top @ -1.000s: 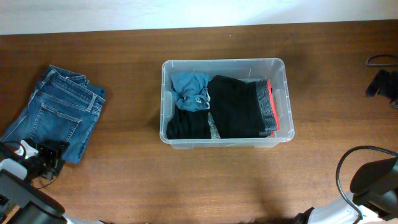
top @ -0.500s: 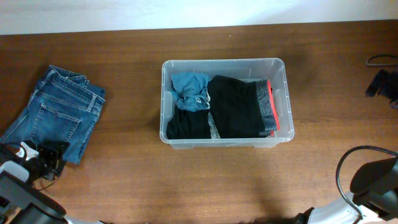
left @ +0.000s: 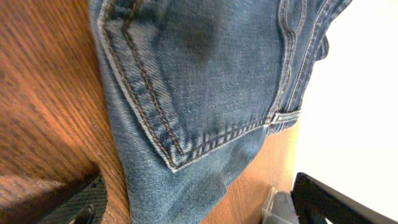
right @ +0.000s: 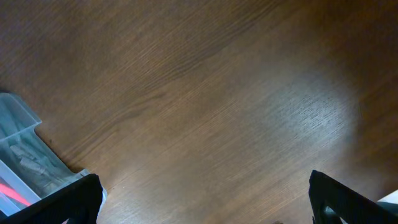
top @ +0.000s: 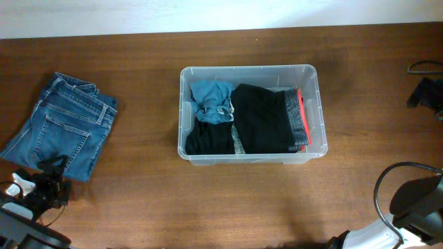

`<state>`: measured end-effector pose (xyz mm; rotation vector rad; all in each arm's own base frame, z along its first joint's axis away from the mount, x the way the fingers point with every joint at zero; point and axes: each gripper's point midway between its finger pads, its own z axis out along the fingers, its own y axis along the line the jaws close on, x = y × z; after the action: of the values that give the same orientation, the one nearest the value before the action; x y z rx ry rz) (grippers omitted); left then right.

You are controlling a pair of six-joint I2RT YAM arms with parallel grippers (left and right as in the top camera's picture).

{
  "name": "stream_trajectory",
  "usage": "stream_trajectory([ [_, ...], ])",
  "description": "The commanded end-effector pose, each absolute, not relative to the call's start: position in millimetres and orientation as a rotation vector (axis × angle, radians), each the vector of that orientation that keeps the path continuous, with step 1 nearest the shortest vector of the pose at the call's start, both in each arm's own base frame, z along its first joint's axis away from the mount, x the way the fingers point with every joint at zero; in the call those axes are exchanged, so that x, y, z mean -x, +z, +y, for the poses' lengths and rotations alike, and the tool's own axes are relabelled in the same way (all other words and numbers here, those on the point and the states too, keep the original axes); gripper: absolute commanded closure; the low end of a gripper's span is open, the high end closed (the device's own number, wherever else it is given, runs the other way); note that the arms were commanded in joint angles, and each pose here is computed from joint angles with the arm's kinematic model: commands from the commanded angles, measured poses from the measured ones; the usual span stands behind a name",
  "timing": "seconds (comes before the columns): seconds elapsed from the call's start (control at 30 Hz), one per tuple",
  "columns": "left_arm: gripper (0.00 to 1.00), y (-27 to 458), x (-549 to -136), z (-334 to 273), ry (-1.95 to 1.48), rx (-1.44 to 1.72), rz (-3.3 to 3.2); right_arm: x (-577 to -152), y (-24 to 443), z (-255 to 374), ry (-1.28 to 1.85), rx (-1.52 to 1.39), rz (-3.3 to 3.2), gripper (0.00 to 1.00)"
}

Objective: Pack container

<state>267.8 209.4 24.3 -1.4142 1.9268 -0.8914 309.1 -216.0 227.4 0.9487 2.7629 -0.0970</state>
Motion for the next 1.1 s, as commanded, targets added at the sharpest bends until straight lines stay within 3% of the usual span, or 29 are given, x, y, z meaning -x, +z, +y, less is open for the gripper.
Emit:
stream_trajectory([
  [0.0, 0.02, -31, -234, 199, -0.75, 1.633, 2.042, -309, 236, -218, -0.118, -0.954, 2.734, 0.01],
  [0.73, 0.01, -28, -265, 199, -0.667, 1.515, 2.079, -309, 236, -218, -0.118, -0.954, 2.734, 0.02],
  [0.83, 0.1, -28, -265, 199, -0.668, 1.517, 2.081, -309, 236, -218, -0.118, -0.954, 2.734, 0.02],
  [0.97, 0.33, -28, -264, 198, -0.671, 1.521, 2.083, -309, 236, -218, -0.118, -0.954, 2.734, 0.02],
  [1.07, 0.38, -28, -264, 198, -0.671, 1.522, 2.083, -309, 236, -218, -0.118, -0.954, 2.734, 0.02],
])
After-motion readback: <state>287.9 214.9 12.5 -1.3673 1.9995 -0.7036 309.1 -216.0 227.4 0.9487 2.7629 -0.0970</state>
